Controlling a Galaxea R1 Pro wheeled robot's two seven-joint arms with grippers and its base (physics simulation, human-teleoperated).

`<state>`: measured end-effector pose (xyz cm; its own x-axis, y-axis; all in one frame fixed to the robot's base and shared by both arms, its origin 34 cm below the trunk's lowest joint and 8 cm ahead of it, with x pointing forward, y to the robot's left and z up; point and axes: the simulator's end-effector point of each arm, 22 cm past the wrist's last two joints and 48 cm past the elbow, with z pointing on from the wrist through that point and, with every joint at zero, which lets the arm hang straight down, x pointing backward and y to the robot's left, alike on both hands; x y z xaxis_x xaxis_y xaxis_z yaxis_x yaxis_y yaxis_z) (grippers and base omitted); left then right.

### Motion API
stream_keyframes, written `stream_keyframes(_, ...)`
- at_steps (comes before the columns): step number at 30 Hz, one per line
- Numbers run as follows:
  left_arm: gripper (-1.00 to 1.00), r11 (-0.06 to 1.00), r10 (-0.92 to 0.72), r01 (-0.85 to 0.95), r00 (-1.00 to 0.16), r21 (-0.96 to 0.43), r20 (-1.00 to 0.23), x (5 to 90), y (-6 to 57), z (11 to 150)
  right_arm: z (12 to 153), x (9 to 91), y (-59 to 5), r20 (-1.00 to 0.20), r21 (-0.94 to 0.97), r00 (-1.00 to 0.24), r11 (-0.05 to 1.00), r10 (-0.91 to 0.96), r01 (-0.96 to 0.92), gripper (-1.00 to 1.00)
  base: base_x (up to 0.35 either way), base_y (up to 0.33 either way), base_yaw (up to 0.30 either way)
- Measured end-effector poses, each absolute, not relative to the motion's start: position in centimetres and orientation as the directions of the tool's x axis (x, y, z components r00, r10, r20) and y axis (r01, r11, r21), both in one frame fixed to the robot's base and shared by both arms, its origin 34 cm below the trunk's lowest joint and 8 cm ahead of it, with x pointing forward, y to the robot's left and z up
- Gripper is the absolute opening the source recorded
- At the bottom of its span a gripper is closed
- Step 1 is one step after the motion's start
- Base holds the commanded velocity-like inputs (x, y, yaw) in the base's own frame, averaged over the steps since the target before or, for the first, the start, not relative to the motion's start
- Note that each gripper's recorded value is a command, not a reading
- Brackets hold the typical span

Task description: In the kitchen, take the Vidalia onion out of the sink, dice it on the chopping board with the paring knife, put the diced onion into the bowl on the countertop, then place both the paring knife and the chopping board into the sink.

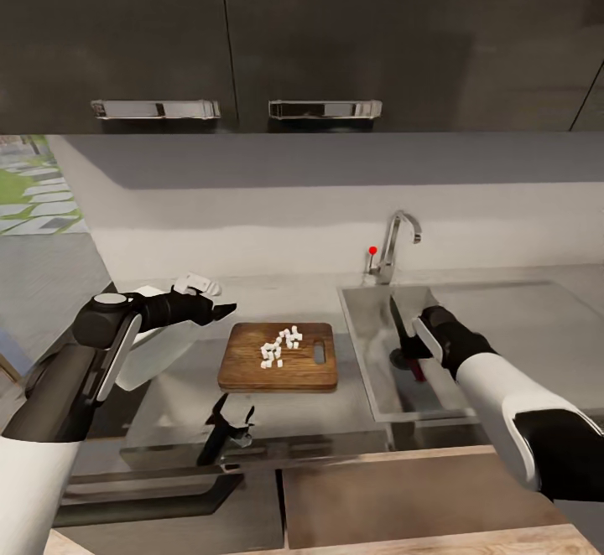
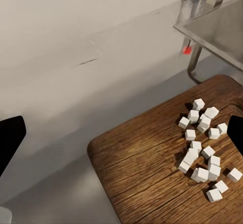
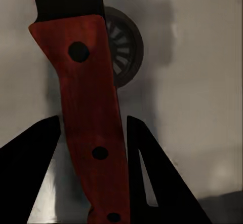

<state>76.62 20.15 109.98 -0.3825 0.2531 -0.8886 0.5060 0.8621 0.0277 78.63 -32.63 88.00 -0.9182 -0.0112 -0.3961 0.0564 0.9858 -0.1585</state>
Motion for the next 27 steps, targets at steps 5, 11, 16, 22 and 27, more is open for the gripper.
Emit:
stream_keyframes(5, 1.00, 0.862, 0.254, 0.506, -0.383, 0.028, -0.888, 76.6, 20.1, 110.0, 86.7, 77.8, -30.6, -0.367, -0.090, -0.930, 0.994, 0.028, 0.066, -1.00, 0.000, 0.000, 0.000)
stream_keyframes(11, 1.00, 0.860, 0.253, 0.509, -0.380, 0.027, -0.889, 76.5, 20.0, 110.1, 84.7, 75.9, -29.3, -0.309, -0.074, -0.950, 0.996, 0.034, 0.059, -1.00, 0.125, -0.065, 0.000)
stream_keyframes(16, 1.00, 0.858, 0.253, 0.513, -0.370, 0.031, -0.894, 76.5, 19.8, 110.6, 84.0, 75.5, -28.9, -0.297, -0.071, -0.954, 0.996, 0.032, 0.055, -1.00, 0.050, -0.036, 0.000)
stream_keyframes(22, 1.00, 0.874, 0.227, 0.486, -0.369, 0.021, -0.901, 76.8, 21.1, 111.2, 83.6, 75.1, -28.8, -0.286, -0.073, -0.958, 0.996, 0.032, 0.055, -1.00, 0.002, -0.001, 0.000)
stream_keyframes(27, 1.00, 0.863, 0.224, 0.504, -0.367, 0.009, -0.903, 76.6, 20.7, 111.2, 83.1, 74.6, -29.0, -0.271, -0.075, -0.962, 0.996, 0.034, 0.056, -1.00, 0.000, 0.000, 0.000)
